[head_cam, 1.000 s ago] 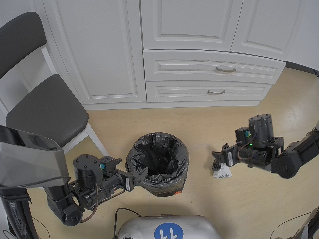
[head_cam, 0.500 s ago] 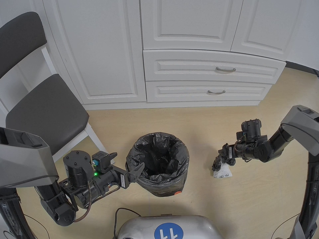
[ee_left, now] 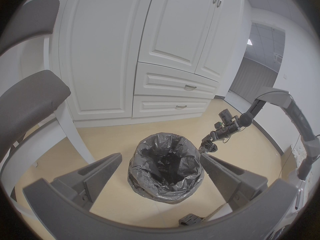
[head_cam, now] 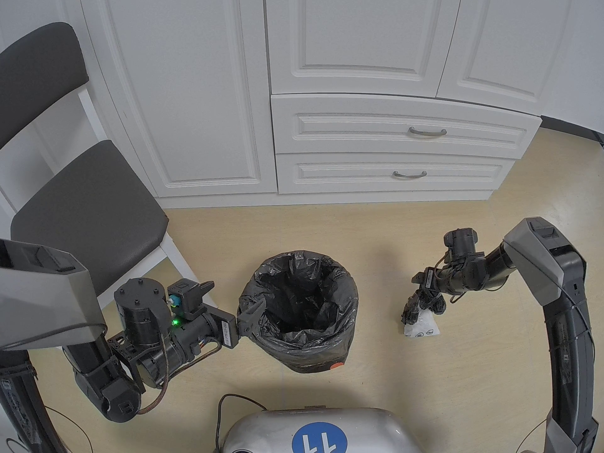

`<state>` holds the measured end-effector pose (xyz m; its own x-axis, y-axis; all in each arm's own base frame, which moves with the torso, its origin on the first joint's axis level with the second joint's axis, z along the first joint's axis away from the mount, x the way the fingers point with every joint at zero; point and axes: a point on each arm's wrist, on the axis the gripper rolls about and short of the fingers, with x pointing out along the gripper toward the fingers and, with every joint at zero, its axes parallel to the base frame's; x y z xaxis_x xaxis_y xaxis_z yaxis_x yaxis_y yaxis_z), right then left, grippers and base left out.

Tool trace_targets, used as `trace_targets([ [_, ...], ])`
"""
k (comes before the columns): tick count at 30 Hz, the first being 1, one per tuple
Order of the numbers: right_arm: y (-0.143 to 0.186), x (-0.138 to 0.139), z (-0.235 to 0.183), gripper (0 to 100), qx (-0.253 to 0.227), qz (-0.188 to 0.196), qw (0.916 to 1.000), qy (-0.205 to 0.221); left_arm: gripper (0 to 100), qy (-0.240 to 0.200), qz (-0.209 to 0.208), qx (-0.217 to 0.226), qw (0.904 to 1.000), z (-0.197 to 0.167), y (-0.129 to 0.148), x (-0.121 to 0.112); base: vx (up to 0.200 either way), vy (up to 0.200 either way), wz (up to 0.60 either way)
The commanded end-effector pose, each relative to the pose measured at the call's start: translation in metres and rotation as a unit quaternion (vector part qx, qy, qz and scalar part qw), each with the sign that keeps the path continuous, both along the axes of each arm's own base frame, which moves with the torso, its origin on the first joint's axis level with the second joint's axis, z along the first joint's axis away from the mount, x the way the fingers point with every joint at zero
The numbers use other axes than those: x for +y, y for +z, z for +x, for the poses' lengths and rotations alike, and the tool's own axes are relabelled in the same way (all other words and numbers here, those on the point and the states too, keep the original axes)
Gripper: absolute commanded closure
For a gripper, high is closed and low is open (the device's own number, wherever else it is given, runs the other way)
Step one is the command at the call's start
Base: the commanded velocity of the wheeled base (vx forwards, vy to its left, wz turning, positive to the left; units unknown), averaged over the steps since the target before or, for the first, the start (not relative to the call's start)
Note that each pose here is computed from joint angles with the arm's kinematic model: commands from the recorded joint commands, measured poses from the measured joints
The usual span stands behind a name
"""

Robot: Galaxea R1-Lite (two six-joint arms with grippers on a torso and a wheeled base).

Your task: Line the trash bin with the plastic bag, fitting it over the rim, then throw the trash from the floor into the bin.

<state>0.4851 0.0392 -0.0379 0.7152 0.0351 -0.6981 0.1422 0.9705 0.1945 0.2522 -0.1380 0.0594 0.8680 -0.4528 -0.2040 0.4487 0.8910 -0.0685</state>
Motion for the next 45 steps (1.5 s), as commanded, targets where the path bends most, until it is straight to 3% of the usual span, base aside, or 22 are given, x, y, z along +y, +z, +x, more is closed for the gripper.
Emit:
trace_targets([
  [1, -0.058, -0.016, 0.016, 0, 0.078, -0.003, 0.9961, -0.040, 0, 0.011, -0.001, -0.004, 0.9999, 0.005, 0.001, 0.005, 0.000, 0.000, 0.00],
  [2, -0.057, -0.015, 0.016, 0, 0.112, -0.003, 0.9925, -0.048, 0, 0.013, -0.002, -0.004, 0.9999, 0.006, 0.001, 0.005, 0.000, 0.000, 0.00],
  [5, -0.062, -0.011, 0.018, 0, 0.147, -0.008, 0.9878, -0.049, 0, 0.013, -0.002, -0.004, 0.9999, 0.006, 0.001, 0.005, 0.000, 0.000, 0.00],
  [8, -0.064, -0.009, 0.020, 0, 0.147, -0.024, 0.9871, -0.058, 0, 0.013, -0.001, -0.004, 0.9999, 0.006, 0.000, 0.005, 0.000, 0.000, 0.00],
  [17, -0.063, -0.010, 0.020, 0, 0.146, -0.025, 0.9871, -0.061, 0, 0.012, 0.005, -0.004, 0.9999, 0.007, -0.001, 0.005, 0.000, 0.000, 0.00],
  [18, -0.064, -0.009, 0.020, 100, 0.147, -0.025, 0.9870, -0.060, 0, 0.013, 0.005, -0.006, 0.9999, 0.006, 0.000, 0.005, 0.000, 0.000, 0.00],
  [37, -0.062, -0.010, 0.019, 100, 0.140, -0.027, 0.9837, -0.109, 0, 0.034, 0.023, -0.065, 0.9970, -0.002, 0.028, 0.014, 0.000, 0.000, 0.00],
  [40, -0.062, -0.006, 0.020, 100, 0.121, -0.018, 0.9840, -0.129, 0, 0.040, 0.035, -0.072, 0.9960, 0.000, 0.029, 0.018, 0.000, 0.000, 0.00],
  [45, -0.065, -0.007, 0.023, 100, 0.037, 0.006, 0.9873, -0.155, 0, 0.058, 0.034, -0.090, 0.9937, -0.002, 0.039, 0.022, 0.000, 0.000, 0.00],
])
